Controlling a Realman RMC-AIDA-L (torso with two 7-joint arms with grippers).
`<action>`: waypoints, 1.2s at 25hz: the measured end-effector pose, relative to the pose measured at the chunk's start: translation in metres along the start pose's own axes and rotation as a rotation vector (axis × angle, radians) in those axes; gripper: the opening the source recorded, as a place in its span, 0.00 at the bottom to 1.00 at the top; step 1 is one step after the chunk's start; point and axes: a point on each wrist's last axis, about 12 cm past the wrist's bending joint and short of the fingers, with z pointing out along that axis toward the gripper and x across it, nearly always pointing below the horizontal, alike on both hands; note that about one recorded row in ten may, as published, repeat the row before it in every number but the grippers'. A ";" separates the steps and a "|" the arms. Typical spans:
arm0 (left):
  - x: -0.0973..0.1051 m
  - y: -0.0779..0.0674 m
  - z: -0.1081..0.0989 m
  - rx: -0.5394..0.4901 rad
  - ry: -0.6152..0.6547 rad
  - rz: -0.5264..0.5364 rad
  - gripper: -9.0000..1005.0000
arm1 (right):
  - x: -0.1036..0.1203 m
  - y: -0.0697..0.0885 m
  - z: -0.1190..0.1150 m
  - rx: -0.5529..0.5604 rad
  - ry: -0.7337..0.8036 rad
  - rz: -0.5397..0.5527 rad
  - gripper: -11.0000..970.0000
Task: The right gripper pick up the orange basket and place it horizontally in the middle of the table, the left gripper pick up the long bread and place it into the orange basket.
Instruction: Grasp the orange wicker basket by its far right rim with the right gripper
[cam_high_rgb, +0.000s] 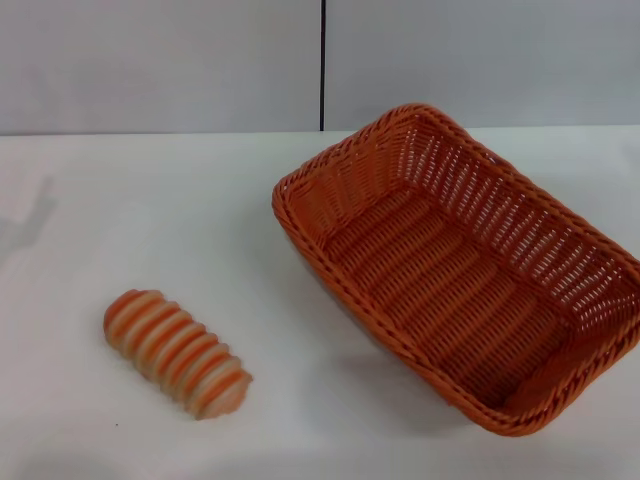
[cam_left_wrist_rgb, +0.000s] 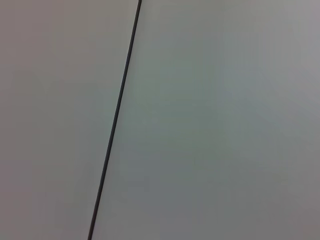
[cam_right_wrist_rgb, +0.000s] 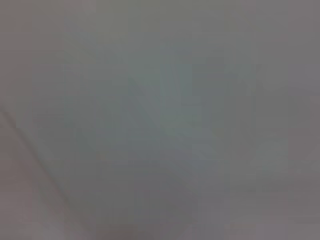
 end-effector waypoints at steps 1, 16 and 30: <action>0.000 0.000 0.000 0.002 -0.001 0.001 0.79 | -0.004 0.003 0.005 -0.007 0.068 0.002 0.66; -0.001 0.001 -0.002 0.009 0.006 0.007 0.79 | -0.024 0.043 0.063 -0.096 0.651 0.033 0.66; -0.002 0.001 -0.009 0.017 0.013 0.006 0.78 | -0.005 0.044 0.108 -0.114 0.660 -0.009 0.66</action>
